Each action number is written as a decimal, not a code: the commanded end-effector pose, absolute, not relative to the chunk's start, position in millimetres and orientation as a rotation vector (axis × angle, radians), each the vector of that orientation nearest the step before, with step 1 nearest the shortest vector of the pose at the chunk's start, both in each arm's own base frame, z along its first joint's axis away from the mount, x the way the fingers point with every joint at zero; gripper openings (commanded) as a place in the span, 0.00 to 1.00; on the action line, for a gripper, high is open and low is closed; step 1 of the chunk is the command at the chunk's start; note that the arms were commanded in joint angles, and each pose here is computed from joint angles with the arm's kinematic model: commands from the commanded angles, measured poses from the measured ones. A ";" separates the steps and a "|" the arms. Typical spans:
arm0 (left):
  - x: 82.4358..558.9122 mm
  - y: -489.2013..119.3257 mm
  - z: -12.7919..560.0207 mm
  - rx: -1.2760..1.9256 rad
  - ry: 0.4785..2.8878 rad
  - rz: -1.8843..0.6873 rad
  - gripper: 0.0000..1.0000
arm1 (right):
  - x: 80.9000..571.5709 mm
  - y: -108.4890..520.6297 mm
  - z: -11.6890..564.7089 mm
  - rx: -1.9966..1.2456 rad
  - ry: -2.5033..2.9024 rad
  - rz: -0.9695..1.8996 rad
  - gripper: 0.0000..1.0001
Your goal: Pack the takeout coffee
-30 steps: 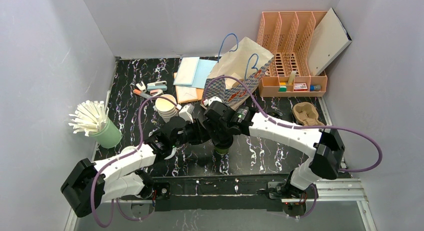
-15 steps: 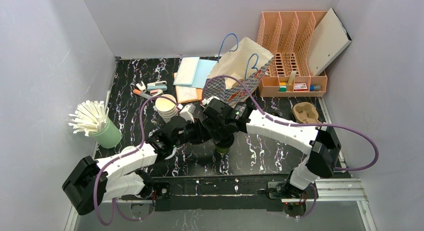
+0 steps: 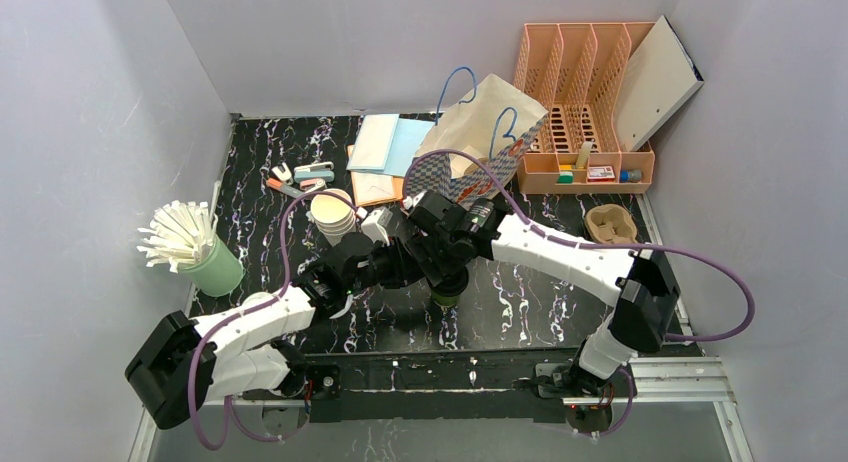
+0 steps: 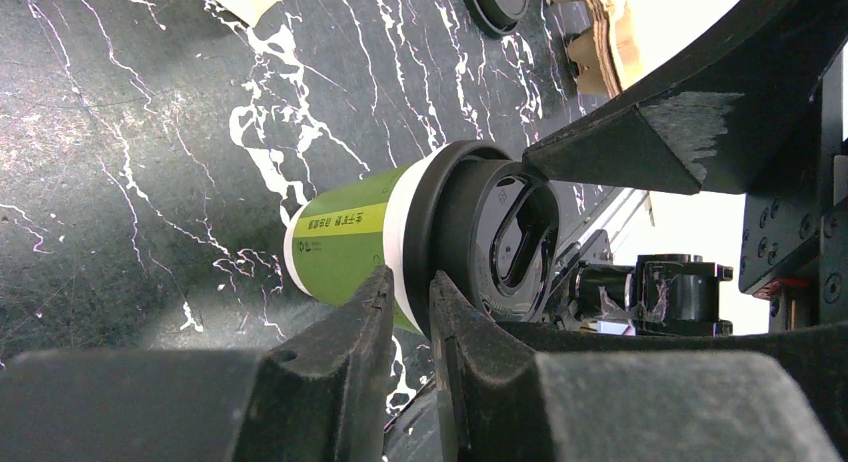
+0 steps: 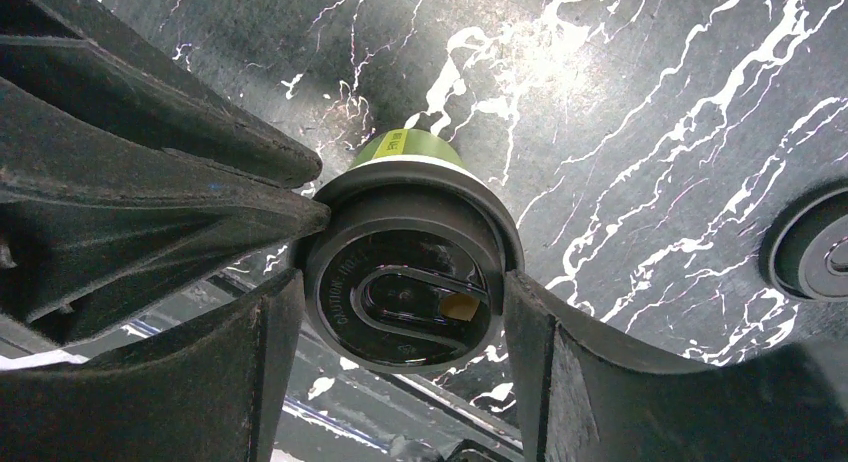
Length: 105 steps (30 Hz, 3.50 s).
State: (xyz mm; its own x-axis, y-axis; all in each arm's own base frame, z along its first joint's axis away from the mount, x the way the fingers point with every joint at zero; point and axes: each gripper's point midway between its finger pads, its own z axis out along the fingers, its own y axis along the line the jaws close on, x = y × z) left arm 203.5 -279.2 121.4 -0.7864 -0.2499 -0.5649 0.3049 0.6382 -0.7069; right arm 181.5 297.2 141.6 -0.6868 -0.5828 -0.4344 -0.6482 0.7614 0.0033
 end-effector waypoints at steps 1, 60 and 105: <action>194.9 -258.8 75.3 0.050 2.353 -0.952 0.17 | 156.0 296.9 113.3 -1.053 2.679 0.250 0.49; 216.7 -244.6 145.1 0.013 2.223 -1.027 0.30 | 177.3 308.1 180.4 -0.972 2.401 0.334 0.98; 221.6 -284.1 137.7 0.137 2.248 -1.199 0.25 | 144.0 265.1 148.5 0.078 2.401 0.848 0.16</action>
State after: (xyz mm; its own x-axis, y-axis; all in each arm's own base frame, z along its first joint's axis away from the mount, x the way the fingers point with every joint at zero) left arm 217.1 -278.7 123.3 -0.8363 -0.1691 -0.5216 0.3206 0.6209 -0.7153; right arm 138.5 254.6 134.1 -0.8444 0.1837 -0.5032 -0.1357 0.8353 0.5328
